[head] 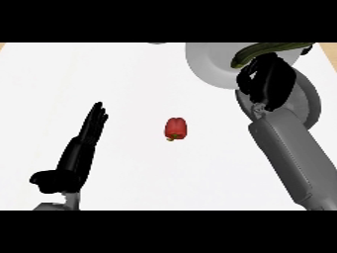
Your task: Pick the squash from the plate and place it in the pan
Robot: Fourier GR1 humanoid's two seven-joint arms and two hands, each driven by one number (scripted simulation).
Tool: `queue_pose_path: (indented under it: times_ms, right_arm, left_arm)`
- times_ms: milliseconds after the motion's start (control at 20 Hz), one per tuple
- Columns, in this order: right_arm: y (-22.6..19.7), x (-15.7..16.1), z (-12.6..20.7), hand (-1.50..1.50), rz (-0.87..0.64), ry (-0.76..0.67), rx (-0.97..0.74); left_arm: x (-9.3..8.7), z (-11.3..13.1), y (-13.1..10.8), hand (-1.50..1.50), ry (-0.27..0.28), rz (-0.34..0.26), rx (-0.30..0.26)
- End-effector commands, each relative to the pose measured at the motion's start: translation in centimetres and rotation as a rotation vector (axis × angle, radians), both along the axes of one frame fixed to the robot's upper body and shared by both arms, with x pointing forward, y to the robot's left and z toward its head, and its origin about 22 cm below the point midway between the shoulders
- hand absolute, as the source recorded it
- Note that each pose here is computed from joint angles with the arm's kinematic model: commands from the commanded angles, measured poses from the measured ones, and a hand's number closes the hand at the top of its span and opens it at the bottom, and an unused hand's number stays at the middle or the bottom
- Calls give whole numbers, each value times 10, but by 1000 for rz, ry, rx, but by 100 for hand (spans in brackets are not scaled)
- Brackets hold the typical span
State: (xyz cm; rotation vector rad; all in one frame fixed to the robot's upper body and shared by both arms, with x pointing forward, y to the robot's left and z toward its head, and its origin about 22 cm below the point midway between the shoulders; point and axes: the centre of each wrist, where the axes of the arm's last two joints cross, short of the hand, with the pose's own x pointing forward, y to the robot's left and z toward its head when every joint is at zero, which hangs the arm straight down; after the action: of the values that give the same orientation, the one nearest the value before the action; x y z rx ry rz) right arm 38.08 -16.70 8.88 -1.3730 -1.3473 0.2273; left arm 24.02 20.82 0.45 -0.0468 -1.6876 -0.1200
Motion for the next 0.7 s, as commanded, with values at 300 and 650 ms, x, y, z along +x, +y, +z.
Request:
queue_pose_path:
  times_ms: [300, 650]
  right_arm:
    - [-117, 19, -5, 150, -198, -187, -38]
    - [-156, 18, -44, 150, -203, -196, -30]
  left_arm:
    - [1, 5, -8, 0, -16, -48, -19]
    - [5, 1, -12, 0, -27, -38, -13]
